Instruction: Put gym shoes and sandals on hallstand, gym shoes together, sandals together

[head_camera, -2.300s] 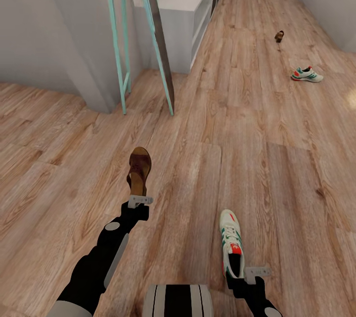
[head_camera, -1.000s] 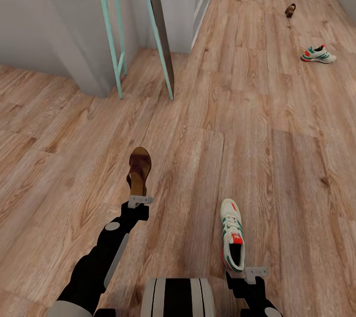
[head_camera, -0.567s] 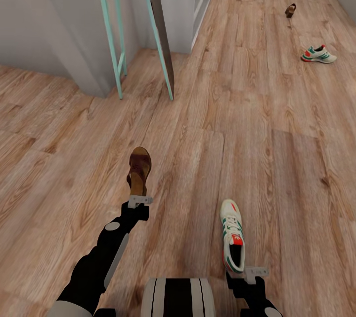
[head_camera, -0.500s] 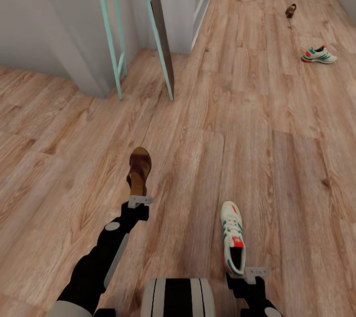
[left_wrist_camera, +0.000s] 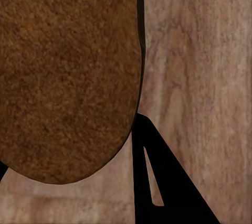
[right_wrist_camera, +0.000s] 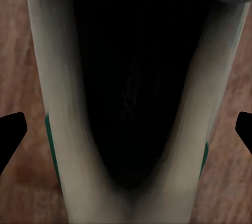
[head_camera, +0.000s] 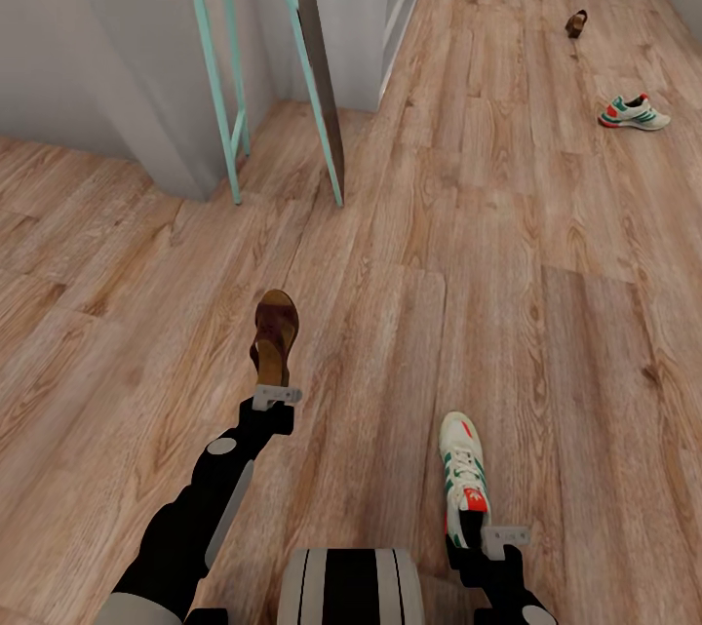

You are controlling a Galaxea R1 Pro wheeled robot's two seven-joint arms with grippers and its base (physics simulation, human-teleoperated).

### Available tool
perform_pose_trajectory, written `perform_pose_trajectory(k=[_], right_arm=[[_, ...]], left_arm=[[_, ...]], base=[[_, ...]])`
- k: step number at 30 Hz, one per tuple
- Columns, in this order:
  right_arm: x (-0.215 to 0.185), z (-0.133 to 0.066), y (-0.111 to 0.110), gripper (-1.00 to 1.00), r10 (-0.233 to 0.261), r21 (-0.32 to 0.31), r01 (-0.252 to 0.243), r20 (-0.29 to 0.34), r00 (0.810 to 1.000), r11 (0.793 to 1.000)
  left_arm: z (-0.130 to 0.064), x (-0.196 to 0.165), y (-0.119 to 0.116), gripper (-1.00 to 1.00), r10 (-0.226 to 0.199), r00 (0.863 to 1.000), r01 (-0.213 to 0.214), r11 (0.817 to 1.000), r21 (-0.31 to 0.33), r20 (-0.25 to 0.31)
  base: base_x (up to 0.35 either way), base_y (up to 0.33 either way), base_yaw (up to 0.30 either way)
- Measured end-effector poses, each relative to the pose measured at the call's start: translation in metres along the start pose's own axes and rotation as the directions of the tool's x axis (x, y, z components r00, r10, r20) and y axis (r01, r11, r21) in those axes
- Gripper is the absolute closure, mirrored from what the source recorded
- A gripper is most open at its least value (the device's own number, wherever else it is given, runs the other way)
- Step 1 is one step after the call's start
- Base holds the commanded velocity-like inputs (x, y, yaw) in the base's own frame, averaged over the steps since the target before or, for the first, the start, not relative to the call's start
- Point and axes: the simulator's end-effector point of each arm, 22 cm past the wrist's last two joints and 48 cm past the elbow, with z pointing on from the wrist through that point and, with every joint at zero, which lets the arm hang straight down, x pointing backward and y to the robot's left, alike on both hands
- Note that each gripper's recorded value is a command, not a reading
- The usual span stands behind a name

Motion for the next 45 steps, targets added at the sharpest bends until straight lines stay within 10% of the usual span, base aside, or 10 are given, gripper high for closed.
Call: perform_pose_trajectory(k=[8,9,45], right_arm=[[0.0005,-0.0001,-0.0001,-1.00,0.000,0.000,0.000,-0.001,1.000,1.000],[0.0007,-0.0001,-0.0001,1.00,0.000,0.000,0.000,-0.001,1.000,1.000],[0.0007,-0.0001,-0.0010,1.00,0.004,0.001,-0.004,-0.001,1.000,1.000]], left_arm=[[0.0000,-0.0001,0.0000,1.00,0.000,1.000,0.000,1.000,0.000,0.000],[0.0000,-0.0002,-0.0001,1.00,0.000,1.000,0.000,1.000,0.000,0.000],[-0.0001,-0.0002,0.0000,1.00,0.000,1.000,0.000,1.000,0.000,0.001]], base=[[0.002,0.000,0.000],[0.000,0.000,0.000],[0.000,0.000,0.000]])
